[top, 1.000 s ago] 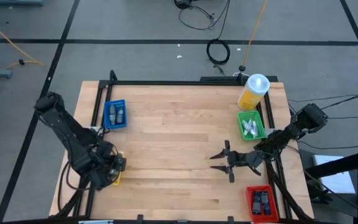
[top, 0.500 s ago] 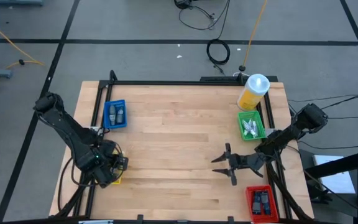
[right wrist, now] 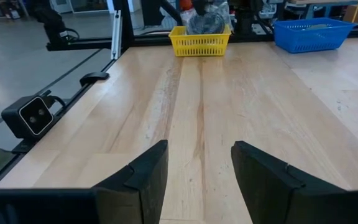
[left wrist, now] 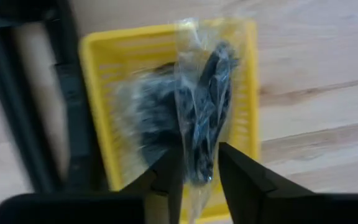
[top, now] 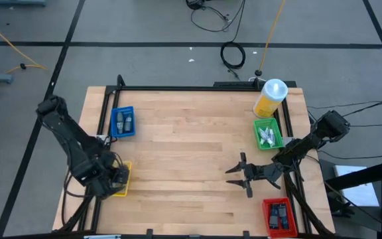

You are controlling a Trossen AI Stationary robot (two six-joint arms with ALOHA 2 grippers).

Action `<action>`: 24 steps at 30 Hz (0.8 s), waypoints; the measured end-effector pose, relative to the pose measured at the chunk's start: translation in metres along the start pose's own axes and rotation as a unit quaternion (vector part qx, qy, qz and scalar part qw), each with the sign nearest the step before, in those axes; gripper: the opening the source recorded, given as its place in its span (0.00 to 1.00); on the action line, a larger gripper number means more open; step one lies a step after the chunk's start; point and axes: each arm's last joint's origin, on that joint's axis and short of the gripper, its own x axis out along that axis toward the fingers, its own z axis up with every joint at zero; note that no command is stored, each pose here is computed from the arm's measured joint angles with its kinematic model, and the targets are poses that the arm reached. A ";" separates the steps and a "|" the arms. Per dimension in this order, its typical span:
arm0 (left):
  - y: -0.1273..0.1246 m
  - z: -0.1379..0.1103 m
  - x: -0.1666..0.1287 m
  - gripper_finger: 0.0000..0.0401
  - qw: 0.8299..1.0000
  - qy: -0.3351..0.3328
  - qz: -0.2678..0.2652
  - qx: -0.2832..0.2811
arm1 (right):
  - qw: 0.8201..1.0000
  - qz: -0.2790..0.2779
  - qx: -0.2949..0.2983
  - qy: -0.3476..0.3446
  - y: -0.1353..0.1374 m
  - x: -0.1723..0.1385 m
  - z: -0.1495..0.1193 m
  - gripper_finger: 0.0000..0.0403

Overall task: Pick & Place Travel size toiletries
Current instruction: Put the black hairbrush into the yellow bin

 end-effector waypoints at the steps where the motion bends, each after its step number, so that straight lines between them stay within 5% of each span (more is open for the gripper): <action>1: 0.003 0.000 -0.001 0.27 1.000 0.004 0.010 -0.001 | 1.000 0.000 0.000 0.000 0.000 0.000 0.000 0.42; 8: 0.022 0.015 -0.015 0.48 0.997 0.021 0.070 -0.030 | 1.000 0.000 0.000 0.000 0.000 0.000 0.000 0.42; 12: 0.020 0.021 -0.023 0.53 1.000 -0.007 -0.001 0.006 | 1.000 0.000 -0.001 0.000 0.000 0.000 0.000 0.42; 16: 0.006 0.016 -0.013 0.49 0.996 -0.039 -0.065 0.053 | 1.000 -0.003 -0.005 -0.002 -0.001 0.001 0.001 0.42; 24: 0.003 0.010 0.028 0.28 0.996 -0.053 -0.008 0.065 | 1.000 -0.002 -0.010 0.001 -0.001 0.000 0.000 0.42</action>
